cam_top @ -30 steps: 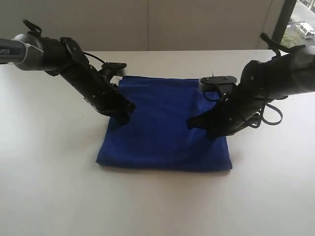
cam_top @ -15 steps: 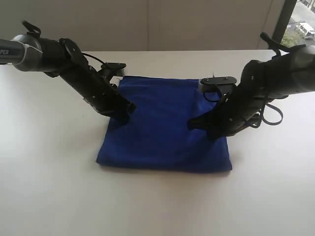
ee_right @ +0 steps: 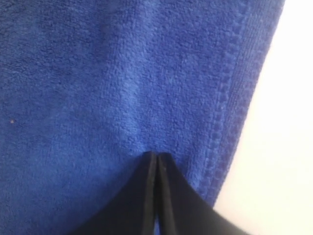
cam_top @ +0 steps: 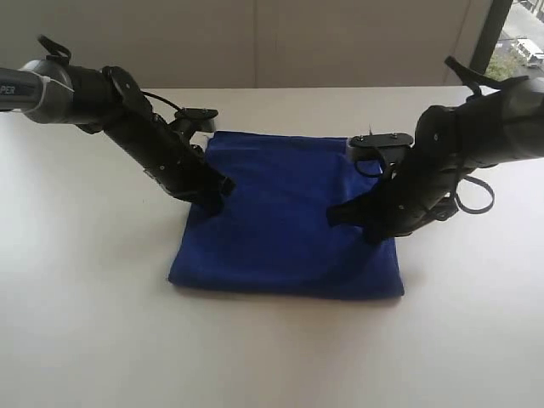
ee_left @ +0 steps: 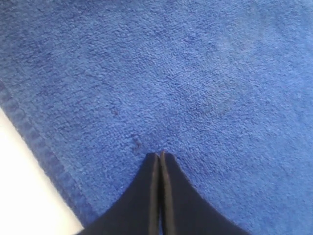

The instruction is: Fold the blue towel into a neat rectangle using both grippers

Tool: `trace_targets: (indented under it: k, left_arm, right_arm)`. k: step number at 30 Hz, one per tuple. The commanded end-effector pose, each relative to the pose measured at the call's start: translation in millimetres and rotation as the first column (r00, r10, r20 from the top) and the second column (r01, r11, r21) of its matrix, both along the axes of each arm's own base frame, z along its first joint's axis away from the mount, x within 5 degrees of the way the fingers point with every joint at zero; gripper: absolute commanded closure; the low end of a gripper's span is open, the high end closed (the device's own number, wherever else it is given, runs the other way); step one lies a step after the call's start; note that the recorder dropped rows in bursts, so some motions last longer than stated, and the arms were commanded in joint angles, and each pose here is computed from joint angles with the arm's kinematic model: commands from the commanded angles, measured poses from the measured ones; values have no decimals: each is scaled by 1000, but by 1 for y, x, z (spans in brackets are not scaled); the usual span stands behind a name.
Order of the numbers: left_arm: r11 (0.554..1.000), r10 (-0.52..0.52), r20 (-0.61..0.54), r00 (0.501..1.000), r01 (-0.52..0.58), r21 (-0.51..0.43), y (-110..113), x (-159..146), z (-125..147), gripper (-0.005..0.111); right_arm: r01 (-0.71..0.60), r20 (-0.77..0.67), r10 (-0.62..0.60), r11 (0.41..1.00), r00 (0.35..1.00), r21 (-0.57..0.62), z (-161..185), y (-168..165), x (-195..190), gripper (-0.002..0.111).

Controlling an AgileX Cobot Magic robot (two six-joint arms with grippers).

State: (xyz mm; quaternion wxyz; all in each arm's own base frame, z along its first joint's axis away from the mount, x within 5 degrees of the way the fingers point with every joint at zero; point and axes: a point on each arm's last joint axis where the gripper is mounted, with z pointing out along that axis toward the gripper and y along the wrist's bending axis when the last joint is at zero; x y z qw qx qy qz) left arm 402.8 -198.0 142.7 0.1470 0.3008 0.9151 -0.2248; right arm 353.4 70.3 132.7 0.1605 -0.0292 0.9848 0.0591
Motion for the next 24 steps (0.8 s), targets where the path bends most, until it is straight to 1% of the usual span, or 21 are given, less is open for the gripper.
trace_targets:
  k: [1,4,5,7,10,15,19,24]
  left_arm:
    - [1000,-18,-18,1000,19,22,0,-4,-8,107]
    - [1000,-18,-18,1000,19,22,0,-4,-8,107]
    - [1000,-18,-18,1000,19,22,0,-4,-8,107]
    - [1000,-18,-18,1000,19,22,0,-4,-8,107]
    - [1000,-18,-18,1000,19,22,0,-4,-8,107]
    - [1000,-18,-18,1000,19,22,0,-4,-8,107]
    - [1000,-18,-18,1000,19,22,0,-4,-8,107]
    - [1000,-18,-18,1000,19,22,0,-4,-8,107]
  right_arm:
    - [-4,148,4,1000,989,2,28,-1,6,108]
    - [6,299,-13,1000,954,23,49,-1,14,108]
    - [17,332,-27,999,943,33,51,-1,17,108]
    - [43,352,-59,998,934,53,46,0,21,108]
    - [70,320,-87,996,943,62,25,0,26,108]
    - [79,243,-88,996,966,45,-4,0,27,108]
    - [97,207,-104,994,973,43,-11,-3,26,108]
    - [141,164,-146,989,976,41,-13,-16,25,108]
